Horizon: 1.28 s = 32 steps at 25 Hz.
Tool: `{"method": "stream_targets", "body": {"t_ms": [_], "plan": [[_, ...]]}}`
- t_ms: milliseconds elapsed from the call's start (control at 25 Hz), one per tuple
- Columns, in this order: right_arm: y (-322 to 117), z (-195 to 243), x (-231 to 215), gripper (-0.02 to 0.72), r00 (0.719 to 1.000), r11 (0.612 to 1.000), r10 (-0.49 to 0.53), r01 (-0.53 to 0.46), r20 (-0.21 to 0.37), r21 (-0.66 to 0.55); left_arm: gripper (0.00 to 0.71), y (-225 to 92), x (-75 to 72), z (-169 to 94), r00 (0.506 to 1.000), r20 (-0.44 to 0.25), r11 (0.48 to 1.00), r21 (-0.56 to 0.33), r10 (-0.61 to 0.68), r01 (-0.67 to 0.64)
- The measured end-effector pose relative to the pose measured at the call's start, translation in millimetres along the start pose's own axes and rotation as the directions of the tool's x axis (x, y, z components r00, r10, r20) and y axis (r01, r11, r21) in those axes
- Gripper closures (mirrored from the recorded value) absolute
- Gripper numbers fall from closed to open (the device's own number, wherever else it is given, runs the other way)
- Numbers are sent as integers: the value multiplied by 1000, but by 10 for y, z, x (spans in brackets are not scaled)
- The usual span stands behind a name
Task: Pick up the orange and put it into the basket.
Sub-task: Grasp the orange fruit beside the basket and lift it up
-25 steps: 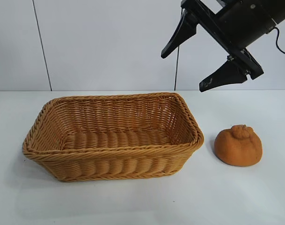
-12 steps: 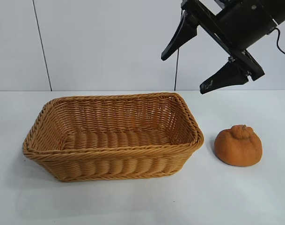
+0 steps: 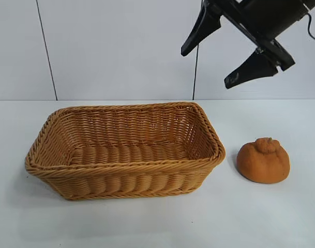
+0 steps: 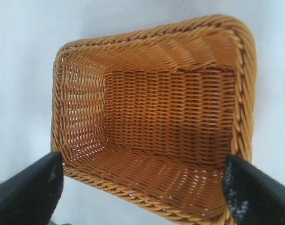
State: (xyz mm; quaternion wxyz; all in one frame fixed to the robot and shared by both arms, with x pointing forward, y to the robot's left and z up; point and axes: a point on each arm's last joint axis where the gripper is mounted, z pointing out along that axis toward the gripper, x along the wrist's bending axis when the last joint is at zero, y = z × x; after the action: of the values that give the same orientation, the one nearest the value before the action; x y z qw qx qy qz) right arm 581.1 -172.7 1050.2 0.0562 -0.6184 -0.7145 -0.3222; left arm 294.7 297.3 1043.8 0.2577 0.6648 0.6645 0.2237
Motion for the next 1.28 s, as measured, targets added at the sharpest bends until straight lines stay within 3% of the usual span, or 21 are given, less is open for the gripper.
{"method": "stream_targets", "body": {"t_ms": [120,280,400,560,840,1280], "plan": [[79,-115,-28,72,993,1000,-29,29,112,8,151,-76,-10,-122,1000,12,996,-92,-1,2],[105,-218,-156,72,960,998,-56,46,273,43,151,-208,-12,-281,1000,17,975,-222,5,-1],[115,-297,-320,72,943,999,-28,11,332,52,151,-309,-12,-383,1000,19,951,-310,10,-3],[144,-423,-563,72,929,998,36,-50,369,30,151,-413,-12,-467,1000,21,921,-390,14,-5],[160,-441,-758,72,917,995,84,-101,390,25,151,-420,-11,-466,1000,21,919,-393,14,-5],[27,450,-1238,72,913,935,148,-255,380,248,151,-421,-11,-466,1000,20,920,-392,14,-5]]}}
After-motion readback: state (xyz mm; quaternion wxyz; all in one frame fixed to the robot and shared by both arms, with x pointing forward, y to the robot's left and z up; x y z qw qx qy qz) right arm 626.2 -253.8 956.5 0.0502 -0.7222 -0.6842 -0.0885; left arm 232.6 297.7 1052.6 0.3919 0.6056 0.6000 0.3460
